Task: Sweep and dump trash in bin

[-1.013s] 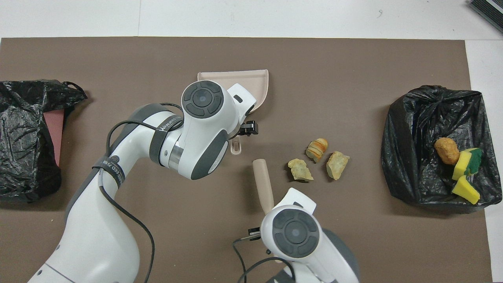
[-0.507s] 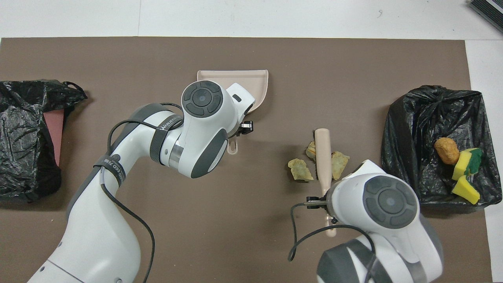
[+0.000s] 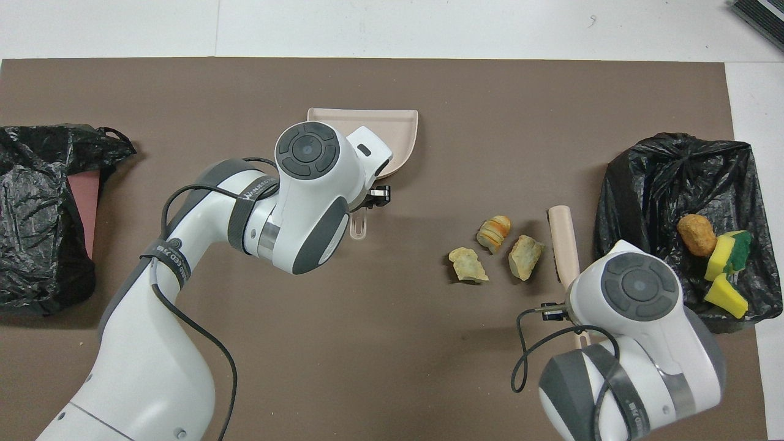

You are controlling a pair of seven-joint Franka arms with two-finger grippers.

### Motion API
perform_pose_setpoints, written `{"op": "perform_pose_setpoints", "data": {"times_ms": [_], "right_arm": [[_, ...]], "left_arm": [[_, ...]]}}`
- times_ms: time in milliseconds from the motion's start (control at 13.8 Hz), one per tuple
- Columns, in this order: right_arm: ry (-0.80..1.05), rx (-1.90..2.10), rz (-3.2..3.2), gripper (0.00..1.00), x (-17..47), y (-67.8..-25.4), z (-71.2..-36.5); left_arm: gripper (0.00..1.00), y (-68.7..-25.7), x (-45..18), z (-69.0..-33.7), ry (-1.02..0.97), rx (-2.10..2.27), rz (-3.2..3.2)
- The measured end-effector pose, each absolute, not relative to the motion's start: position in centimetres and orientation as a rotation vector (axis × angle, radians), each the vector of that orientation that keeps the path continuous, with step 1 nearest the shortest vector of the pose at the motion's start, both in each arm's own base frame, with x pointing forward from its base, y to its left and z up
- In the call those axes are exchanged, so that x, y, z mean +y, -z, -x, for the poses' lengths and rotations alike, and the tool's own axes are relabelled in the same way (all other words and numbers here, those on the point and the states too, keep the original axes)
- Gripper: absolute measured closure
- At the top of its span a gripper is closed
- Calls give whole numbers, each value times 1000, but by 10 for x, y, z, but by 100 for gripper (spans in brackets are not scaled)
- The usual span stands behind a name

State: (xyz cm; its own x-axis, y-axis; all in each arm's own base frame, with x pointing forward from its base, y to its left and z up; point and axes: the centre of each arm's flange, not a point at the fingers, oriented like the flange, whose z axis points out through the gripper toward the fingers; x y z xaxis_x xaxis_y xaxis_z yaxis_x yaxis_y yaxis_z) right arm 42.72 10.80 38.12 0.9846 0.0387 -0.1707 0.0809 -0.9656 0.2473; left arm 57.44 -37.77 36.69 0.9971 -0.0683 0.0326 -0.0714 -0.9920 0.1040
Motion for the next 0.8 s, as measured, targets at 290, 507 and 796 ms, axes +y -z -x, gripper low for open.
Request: {"op": "perform_pose_setpoints", "data": {"times_ms": [290,507,796], "right_arm": [[317,148,-2857,74,118,-356,-423],[344,173,-2930,74,133,-355,-420],[340,175,-3016,74,153,-363,-423]], "left_arm": [[69,-361,-380,-570,-24,-119,-3039],[69,-366,-377,-567,10,-181,-3050],[69,-415,-347,-572,-5,-345,-3041]]}}
